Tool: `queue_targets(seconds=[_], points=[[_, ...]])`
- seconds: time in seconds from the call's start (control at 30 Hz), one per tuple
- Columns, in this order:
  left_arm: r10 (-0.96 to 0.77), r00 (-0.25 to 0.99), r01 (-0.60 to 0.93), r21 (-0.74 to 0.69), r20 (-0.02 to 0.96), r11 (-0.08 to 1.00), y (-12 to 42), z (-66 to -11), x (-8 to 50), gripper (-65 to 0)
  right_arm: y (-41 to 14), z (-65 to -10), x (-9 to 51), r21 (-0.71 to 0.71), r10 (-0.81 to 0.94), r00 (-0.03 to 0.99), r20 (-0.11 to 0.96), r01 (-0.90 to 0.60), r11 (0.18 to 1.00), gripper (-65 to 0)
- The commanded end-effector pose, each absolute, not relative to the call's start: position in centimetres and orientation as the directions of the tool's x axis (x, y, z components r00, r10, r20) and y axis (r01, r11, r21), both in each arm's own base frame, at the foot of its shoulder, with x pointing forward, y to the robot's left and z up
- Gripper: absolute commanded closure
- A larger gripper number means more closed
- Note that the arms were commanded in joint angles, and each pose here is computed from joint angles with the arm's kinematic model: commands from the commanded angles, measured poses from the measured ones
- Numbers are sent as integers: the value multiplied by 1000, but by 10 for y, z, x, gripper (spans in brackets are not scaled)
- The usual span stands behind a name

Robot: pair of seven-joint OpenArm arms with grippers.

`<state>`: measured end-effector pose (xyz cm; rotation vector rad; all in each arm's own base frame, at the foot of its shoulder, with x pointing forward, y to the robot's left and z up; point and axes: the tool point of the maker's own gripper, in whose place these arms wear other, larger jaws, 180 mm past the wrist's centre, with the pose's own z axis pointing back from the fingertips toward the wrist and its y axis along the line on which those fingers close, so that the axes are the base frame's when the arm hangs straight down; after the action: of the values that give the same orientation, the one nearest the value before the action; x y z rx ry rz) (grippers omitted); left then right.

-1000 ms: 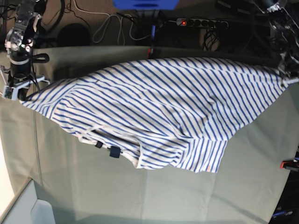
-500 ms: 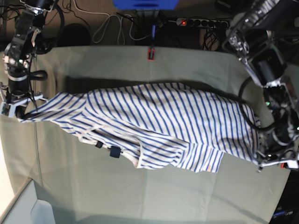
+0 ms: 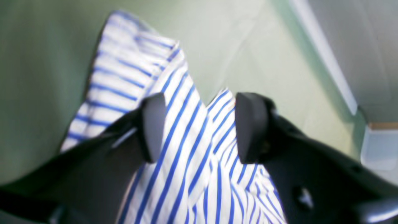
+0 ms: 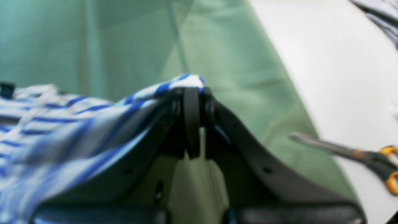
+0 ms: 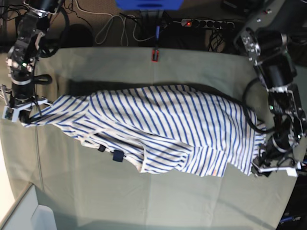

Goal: Layout the t-shirt on the table in an organized manner, then fold the t-shirt properly

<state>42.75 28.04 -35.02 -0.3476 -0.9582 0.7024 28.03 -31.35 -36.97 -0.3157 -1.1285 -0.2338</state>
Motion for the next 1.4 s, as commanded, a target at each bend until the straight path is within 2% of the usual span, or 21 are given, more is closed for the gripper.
queue_targets(seconds=[0.0,0.07,0.17,0.3,0.5,0.67,0.73,0.77,0.97,1.13,1.37], points=[[676,319,-352,-579,664,735,290,-325,430,-352,-318,-353,288,-138,7,361,933,337,931,0],[687,293,-358,-591,665,723,294,-326,407,-353,-317,-354,286,-138,6,365,931,336,932,0],[674,316,-386,-558,668,734,296,-345,372,-353,-317,-355,286,-138,5,367,930,336,932,0],[705,375,-448,-548,602,706,289,-388,344,-353,-315,-356,286,-131,-2,365,931,338,932,0],[753,429,-528,-539,499,657,284,-436,327,-353,-315,-356,286,-129,-3,363,932,338,932,0],[761,432,-536,-541,483,648,282,-441,329,-351,-311,-358,287,-117,-15,362,932,341,933,0],[762,434,-538,-540,480,647,282,-442,327,-324,-311,-358,285,-118,-15,365,931,340,933,0],[763,435,-540,-539,478,646,282,-443,327,-289,-311,-358,285,-118,-15,365,931,340,933,0],[764,430,-527,-553,482,645,280,-437,331,0,-311,-358,285,-118,-15,365,931,340,933,0],[737,409,-489,-553,538,675,284,-414,332,0,-312,-360,284,-120,-16,369,929,341,932,0],[621,319,-336,-527,716,781,282,-324,320,0,-314,-358,284,-126,-9,368,930,342,931,0]])
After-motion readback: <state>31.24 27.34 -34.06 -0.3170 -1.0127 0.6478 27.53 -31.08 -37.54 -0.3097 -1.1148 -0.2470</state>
